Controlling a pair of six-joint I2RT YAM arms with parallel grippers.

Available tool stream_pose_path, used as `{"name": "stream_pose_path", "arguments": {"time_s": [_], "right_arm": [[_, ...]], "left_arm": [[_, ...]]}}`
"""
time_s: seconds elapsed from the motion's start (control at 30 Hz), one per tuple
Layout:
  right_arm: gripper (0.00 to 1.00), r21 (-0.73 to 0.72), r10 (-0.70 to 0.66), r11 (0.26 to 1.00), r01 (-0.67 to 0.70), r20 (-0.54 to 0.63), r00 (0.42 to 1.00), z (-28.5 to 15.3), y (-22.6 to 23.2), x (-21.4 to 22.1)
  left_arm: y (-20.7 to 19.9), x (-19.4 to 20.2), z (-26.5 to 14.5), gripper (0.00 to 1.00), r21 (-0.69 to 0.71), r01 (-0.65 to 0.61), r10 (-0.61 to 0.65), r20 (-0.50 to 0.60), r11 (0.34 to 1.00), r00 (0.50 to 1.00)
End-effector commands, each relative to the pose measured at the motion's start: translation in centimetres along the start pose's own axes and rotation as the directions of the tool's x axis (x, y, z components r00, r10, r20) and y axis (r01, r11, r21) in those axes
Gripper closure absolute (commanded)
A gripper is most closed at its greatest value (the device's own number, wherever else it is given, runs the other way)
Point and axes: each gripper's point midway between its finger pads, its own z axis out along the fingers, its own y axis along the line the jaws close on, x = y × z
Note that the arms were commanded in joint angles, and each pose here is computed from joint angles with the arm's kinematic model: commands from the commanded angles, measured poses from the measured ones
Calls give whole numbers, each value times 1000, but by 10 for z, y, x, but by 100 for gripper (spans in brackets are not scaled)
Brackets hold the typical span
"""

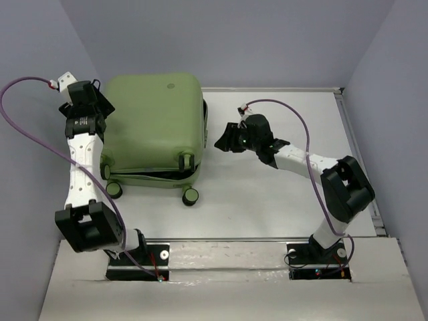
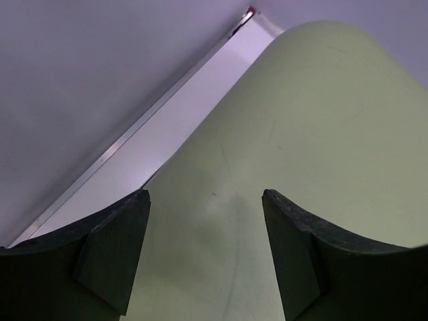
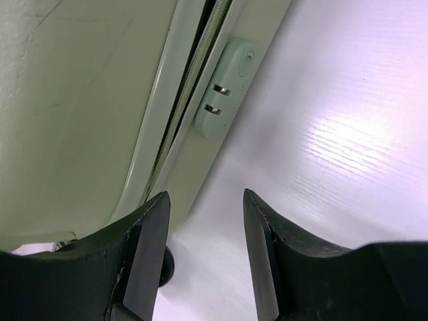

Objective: Pack the luggage

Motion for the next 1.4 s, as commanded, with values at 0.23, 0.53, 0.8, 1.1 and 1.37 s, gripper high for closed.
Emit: {"name": "stream_pose_path", "arguments": {"time_s": [0.23, 0.53, 0.8, 1.1, 1.37], "right_arm": [[18, 9, -134, 991, 134, -6, 991, -28, -7, -3], [0, -208, 141, 969, -133, 26, 990, -56, -33, -54], [54, -40, 144, 989, -141, 102, 984, -49, -76, -70], [40, 140, 80, 986, -94, 105, 991, -51, -108, -78], [87, 304, 53, 949, -81, 97, 994, -70, -140, -63]], "left_arm": [[-28, 50, 83, 1, 281, 135, -35, -334, 950, 942], [-49, 169, 56, 1, 415, 303, 0, -589, 858, 808], [-90, 195, -39, 1, 561, 254, 122, -546, 788, 828], [-107, 113, -113, 1, 638, 127, 102, -309, 759, 945], [-34, 99, -76, 19, 374, -2, 61, -147, 927, 987]]}}
